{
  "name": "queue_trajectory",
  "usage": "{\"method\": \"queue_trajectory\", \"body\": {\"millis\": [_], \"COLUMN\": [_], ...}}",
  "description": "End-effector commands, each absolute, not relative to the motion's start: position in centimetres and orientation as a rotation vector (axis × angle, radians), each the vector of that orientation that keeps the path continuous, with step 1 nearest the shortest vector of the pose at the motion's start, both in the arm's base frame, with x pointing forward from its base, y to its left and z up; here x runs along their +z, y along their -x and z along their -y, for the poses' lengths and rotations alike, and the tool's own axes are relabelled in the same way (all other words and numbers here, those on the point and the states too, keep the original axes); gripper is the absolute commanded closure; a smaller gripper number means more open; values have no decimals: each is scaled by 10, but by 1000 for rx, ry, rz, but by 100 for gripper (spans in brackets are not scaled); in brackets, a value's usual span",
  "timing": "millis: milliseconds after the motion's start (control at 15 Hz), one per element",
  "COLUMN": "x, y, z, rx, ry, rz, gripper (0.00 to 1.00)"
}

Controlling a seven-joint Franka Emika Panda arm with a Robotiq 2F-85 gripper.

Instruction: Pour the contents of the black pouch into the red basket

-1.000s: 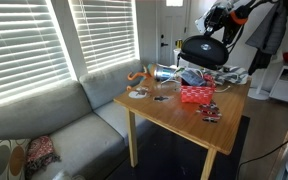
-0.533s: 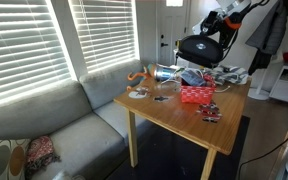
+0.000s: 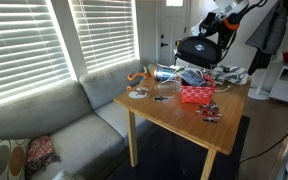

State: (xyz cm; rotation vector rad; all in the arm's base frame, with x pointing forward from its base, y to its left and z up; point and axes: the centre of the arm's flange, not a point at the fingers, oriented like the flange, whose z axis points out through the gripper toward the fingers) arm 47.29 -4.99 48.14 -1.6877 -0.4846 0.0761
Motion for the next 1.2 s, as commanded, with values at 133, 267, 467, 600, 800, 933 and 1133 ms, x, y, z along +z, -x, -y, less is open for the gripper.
{"method": "queue_trajectory", "body": {"millis": [133, 267, 467, 600, 800, 933, 1133], "x": [455, 441, 421, 406, 392, 393, 408], "y": [-486, -491, -501, -505, -506, -506, -503], "z": [41, 39, 43, 46, 49, 49, 47], "rx": [138, 163, 199, 228, 252, 236, 189], "ry": [1652, 1655, 1634, 1623, 1648, 1680, 1722], "rz": [443, 420, 376, 340, 307, 310, 348], "gripper": [99, 99, 99, 99, 92, 67, 55]}}
